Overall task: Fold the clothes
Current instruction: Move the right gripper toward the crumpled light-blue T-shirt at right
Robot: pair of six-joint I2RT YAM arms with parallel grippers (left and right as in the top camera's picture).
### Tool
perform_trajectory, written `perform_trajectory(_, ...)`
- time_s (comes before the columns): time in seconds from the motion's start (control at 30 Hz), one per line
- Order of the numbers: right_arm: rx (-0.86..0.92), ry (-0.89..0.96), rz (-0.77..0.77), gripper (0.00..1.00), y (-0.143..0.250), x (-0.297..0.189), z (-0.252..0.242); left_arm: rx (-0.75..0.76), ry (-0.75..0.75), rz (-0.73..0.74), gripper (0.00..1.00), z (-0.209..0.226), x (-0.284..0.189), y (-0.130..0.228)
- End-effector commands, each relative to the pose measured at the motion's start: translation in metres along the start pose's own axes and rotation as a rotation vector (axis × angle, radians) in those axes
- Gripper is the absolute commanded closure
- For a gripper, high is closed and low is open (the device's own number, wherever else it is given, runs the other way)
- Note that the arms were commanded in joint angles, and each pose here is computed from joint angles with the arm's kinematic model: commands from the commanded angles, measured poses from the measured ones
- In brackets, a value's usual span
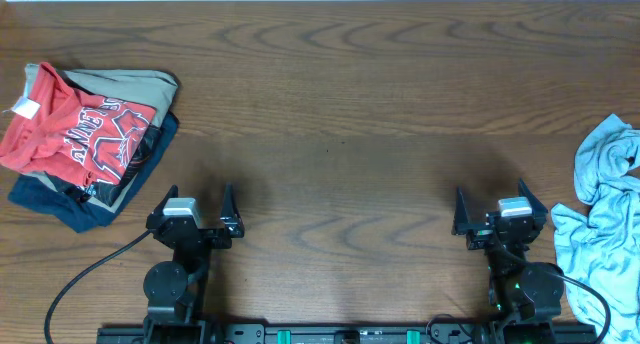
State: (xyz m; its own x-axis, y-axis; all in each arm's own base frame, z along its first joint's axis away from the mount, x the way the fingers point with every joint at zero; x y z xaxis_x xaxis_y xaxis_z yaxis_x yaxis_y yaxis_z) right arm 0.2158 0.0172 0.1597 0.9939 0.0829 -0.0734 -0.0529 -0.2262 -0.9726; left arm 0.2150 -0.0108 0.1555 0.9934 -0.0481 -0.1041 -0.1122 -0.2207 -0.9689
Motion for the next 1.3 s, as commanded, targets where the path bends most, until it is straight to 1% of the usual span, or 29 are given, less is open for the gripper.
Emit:
perform_trajectory(0.0,-0.007,0.008,0.002,0.01,0.001,0.000,-0.002,-0.002,-0.017,0.045,0.02,0.004,0.001,0.013)
perform_trajectory(0.5,-0.005,0.007,0.000,0.01,0.001,0.000,-0.001,-0.003,-0.016,0.045,0.02,0.004,0.001,0.013)
perform_trajectory(0.67,0.091,0.003,0.002,0.01,0.001,0.000,-0.001,-0.055,-0.006,0.046,0.02,0.002,0.000,0.013)
perform_trajectory(0.8,0.187,0.003,0.015,0.01,0.003,0.001,-0.001,-0.072,0.046,0.078,0.02,-0.006,0.000,0.013)
perform_trajectory(0.9,0.245,0.012,0.061,0.01,0.005,0.000,-0.002,-0.074,0.032,0.134,0.02,-0.006,-0.003,0.012)
perform_trajectory(1.1,0.246,0.042,0.198,0.01,-0.004,-0.003,-0.010,-0.079,-0.012,0.297,0.02,-0.010,-0.010,-0.003)
perform_trajectory(1.27,0.238,0.040,0.378,0.01,-0.010,0.001,-0.014,-0.083,-0.055,0.453,0.02,-0.013,-0.012,-0.018)
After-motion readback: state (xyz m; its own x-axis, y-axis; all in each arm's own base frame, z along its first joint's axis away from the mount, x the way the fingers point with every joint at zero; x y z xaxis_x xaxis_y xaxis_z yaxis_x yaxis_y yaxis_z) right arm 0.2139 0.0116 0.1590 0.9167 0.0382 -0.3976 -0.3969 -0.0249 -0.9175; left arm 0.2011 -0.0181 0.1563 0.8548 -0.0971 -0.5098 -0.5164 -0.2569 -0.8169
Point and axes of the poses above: each gripper's point midway between its finger pads, its own x axis out along the fingers, its own z axis along the line the jaws close on, y = z × x, the point moved 3 cm from there along -x, back along the fingers, and after that the axes turned 5 degrees about -x, right-handed, at the moved point
